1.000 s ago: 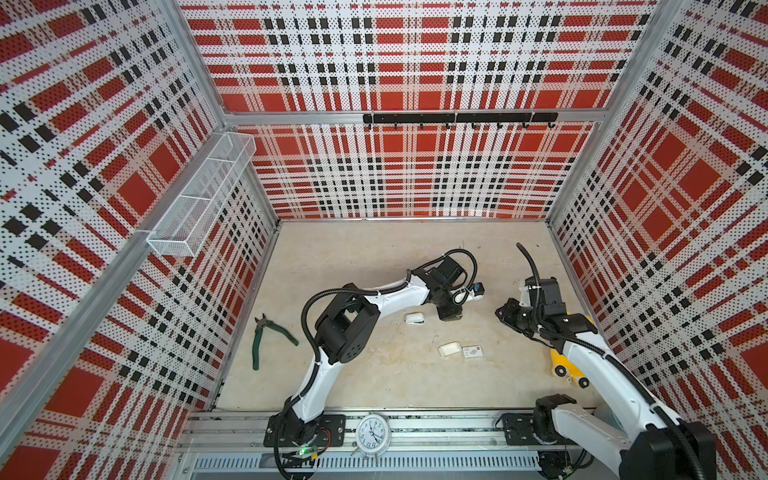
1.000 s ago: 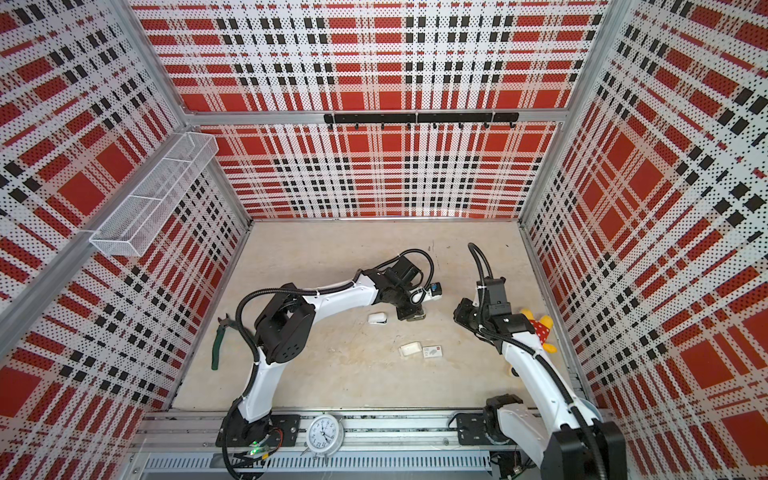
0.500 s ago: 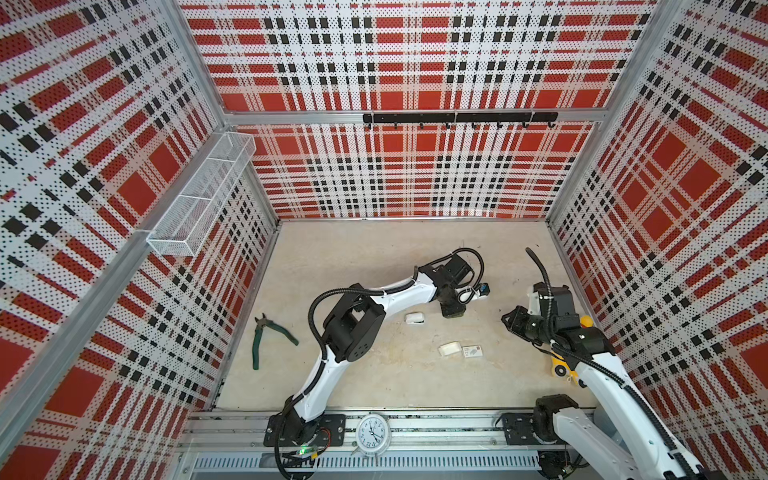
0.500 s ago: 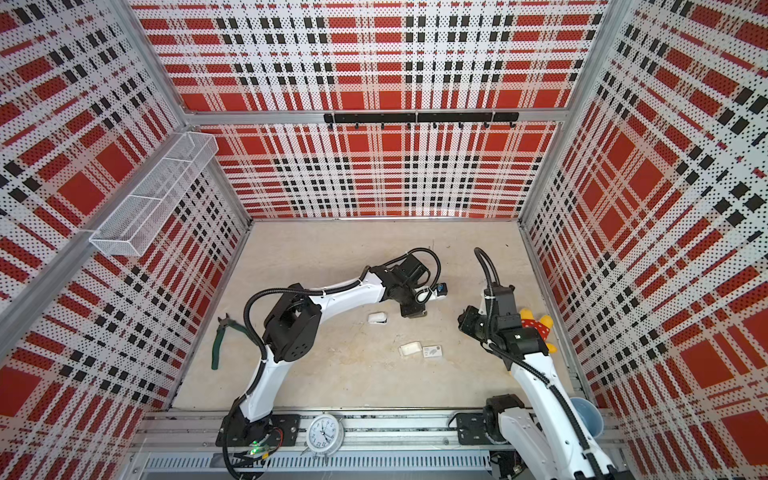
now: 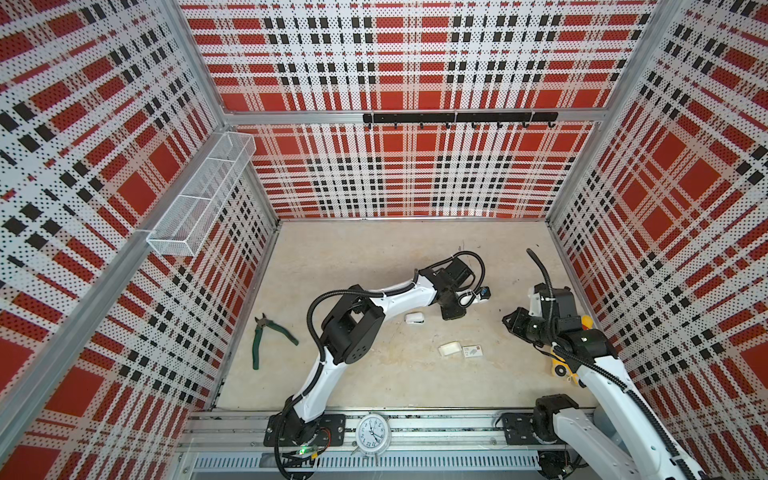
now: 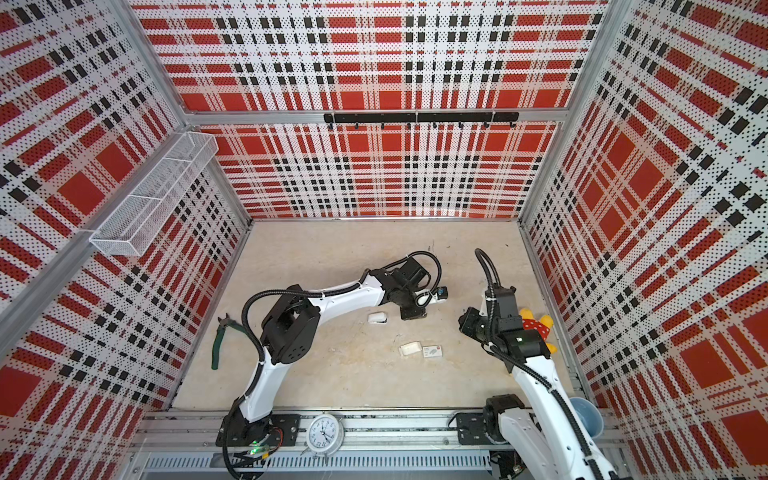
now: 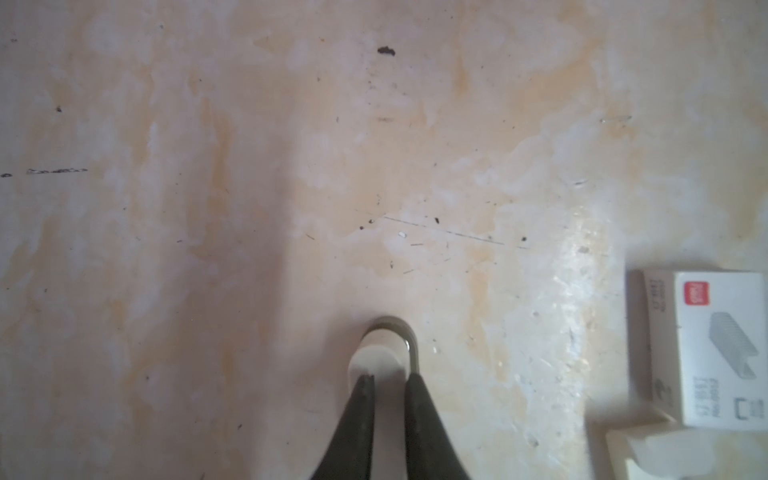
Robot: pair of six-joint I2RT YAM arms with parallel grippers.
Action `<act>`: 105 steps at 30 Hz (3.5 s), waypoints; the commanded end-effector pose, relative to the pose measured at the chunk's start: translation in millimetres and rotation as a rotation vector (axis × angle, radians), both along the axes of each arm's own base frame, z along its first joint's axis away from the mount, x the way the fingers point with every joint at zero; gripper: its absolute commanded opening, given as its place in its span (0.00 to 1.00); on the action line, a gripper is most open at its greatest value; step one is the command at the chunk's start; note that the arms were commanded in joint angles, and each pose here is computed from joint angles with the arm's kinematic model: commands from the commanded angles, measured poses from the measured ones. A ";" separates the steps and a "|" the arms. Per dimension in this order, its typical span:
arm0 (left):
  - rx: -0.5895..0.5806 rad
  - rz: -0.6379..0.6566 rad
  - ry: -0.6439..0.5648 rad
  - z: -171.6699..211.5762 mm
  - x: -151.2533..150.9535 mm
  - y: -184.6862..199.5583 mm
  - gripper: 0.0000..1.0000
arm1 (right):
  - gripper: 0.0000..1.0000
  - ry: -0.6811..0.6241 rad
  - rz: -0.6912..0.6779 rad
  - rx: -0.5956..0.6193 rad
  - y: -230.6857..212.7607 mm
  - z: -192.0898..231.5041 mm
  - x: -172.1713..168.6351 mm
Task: Load the staples into the stapler
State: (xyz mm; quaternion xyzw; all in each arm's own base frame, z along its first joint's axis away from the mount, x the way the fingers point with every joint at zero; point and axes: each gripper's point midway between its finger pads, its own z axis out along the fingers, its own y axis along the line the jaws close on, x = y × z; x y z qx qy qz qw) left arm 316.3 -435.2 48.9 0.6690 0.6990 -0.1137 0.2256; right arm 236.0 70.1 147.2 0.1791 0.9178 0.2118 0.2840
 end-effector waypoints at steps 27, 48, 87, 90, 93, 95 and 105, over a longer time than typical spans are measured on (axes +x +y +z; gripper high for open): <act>0.338 -0.113 0.262 -90.7 -61.2 53.2 0.17 | 0.21 -0.012 -0.006 -0.009 -2.7 -3.7 0.7; 0.323 -0.092 0.225 -72.0 -50.1 49.2 0.21 | 0.21 -0.016 -0.010 -0.012 -3.0 -4.2 5.1; -0.100 0.152 -0.026 147.3 14.0 69.4 0.55 | 0.46 -0.250 0.125 -0.030 15.7 14.6 59.7; -0.136 0.243 -0.024 158.7 23.3 96.2 0.70 | 0.57 -0.296 0.138 -0.052 16.2 15.6 73.9; -0.183 0.347 -0.024 164.6 33.8 127.6 0.78 | 0.68 -0.314 0.145 -0.106 12.8 11.0 87.6; -0.208 0.417 -0.026 165.5 40.5 151.1 0.80 | 0.76 -0.312 0.150 -0.145 10.0 6.8 96.0; -0.354 0.778 -0.080 135.6 63.6 269.5 0.86 | 1.00 -0.399 0.189 -0.333 -3.0 8.0 130.8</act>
